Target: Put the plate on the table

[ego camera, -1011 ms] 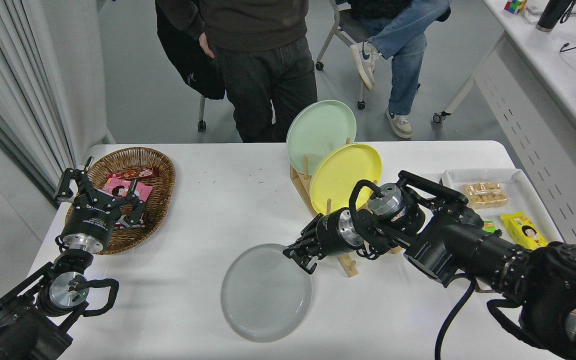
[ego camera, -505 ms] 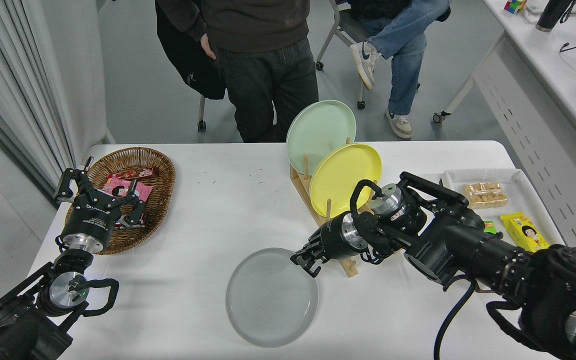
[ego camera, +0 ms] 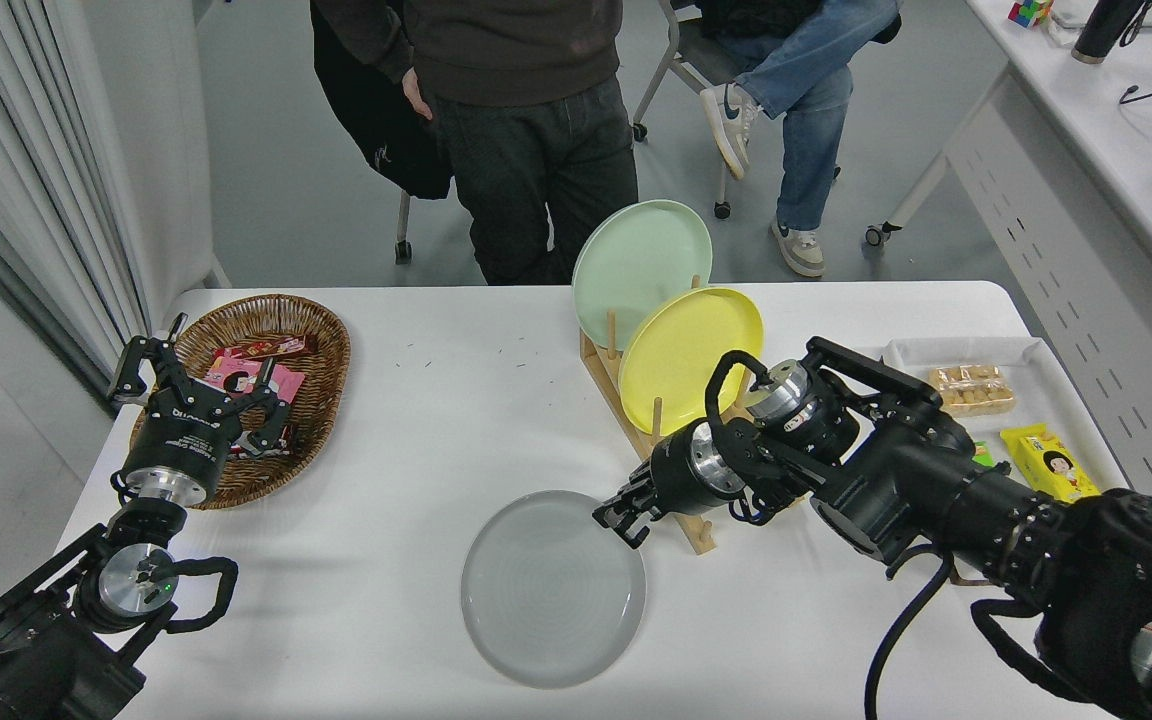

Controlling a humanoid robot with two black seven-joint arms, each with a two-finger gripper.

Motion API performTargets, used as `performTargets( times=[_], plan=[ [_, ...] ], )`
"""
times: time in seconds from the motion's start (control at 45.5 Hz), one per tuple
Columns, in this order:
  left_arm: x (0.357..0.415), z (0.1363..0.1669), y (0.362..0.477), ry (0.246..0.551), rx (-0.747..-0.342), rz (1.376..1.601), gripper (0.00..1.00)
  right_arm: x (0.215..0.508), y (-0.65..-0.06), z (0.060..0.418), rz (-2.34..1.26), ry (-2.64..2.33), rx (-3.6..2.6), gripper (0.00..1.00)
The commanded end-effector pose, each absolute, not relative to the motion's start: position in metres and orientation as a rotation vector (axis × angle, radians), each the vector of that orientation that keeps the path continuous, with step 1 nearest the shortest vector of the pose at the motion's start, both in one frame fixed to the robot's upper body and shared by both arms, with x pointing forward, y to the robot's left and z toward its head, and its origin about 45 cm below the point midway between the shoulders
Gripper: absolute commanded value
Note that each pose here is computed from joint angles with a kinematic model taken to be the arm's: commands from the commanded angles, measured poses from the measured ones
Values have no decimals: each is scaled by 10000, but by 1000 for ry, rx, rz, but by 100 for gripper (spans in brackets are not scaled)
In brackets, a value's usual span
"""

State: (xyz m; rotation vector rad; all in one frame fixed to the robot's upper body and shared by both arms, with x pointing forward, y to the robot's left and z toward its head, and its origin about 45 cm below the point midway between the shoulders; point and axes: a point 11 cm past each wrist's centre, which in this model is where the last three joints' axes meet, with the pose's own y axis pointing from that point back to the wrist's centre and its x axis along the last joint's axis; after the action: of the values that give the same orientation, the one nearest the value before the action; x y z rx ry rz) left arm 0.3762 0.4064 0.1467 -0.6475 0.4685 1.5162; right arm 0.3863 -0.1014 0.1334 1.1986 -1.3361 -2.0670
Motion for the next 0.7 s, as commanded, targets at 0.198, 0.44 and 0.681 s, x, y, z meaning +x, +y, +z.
performTargets(
  times=[0.198,0.44,0.681],
  plan=[
    [3762,1467,4064,468,-648,1516,98,3851,-1028,1307,-2167,-1326,1156,0],
    [3762,1467,4064,468,-648,1516,98,3827,-1038,1266,-2217,-1343,1104,0],
    [3762,1467,4064,468,-648,1516,98,3825,-1045,1259,-2210,-1351,1100,0]
  ],
)
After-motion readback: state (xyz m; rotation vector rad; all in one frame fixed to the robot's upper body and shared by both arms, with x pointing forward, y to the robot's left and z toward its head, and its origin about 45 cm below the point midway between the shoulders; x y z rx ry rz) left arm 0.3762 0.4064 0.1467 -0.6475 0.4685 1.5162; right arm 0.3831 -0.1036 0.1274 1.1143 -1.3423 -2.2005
